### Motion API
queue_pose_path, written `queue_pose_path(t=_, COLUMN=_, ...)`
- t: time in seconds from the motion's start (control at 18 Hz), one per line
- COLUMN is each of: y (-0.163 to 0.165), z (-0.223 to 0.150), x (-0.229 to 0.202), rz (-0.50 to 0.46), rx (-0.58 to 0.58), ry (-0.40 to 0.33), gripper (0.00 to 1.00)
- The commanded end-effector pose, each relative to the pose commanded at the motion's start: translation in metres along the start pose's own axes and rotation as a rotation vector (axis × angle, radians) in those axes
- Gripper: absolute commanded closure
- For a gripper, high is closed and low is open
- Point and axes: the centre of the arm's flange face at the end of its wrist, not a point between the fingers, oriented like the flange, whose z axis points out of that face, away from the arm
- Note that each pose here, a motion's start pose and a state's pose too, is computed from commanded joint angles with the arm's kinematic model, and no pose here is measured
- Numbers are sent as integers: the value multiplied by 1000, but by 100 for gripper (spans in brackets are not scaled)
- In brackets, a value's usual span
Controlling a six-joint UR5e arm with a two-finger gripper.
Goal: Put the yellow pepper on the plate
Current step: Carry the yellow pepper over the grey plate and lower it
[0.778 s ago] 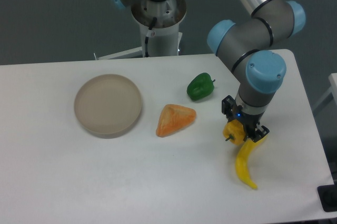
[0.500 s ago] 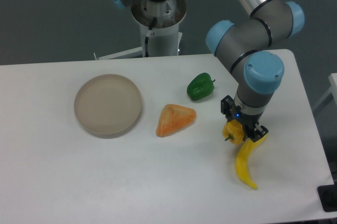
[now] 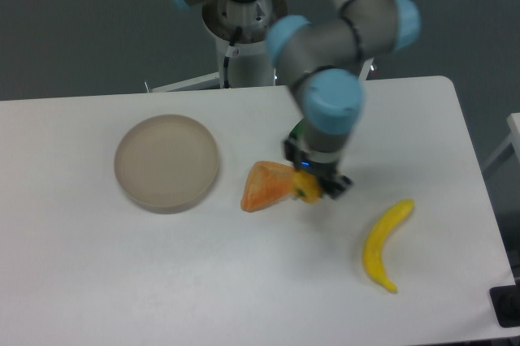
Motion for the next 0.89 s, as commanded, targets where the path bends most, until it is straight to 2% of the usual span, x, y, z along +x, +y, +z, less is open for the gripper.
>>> queue_pose_path(t=0.11, y=-35, z=2, x=39, rz=-25, rx=-4, ry=1, gripper=77)
queue_pose_path(t=0.22, y=-55, z=3, x=62, rz=-24, rx=-8, ry=-1, gripper=75)
queue_pose_path(t=0.33, y=-69, z=12, x=84, rz=-8, rx=-17, ry=12, gripper=75)
queue_pose_path(t=0.5, y=-84, z=22, x=113, rz=35, rx=-16, ry=37, gripper=69)
queue_pose_path(t=0.61, y=-95, z=23, x=129, rz=3, rx=15, ry=68, gripper=64)
queue_pose_path(t=0.67, y=-101, z=23, x=137, rz=8, rx=24, ry=71, gripper=47)
queue_pose_path(t=0.72, y=-104, z=22, x=140, rz=14, rx=29, ry=73, gripper=37)
queue_pose_path(t=0.89, y=-114, z=23, x=159, rz=9, rx=54, ry=109, gripper=15)
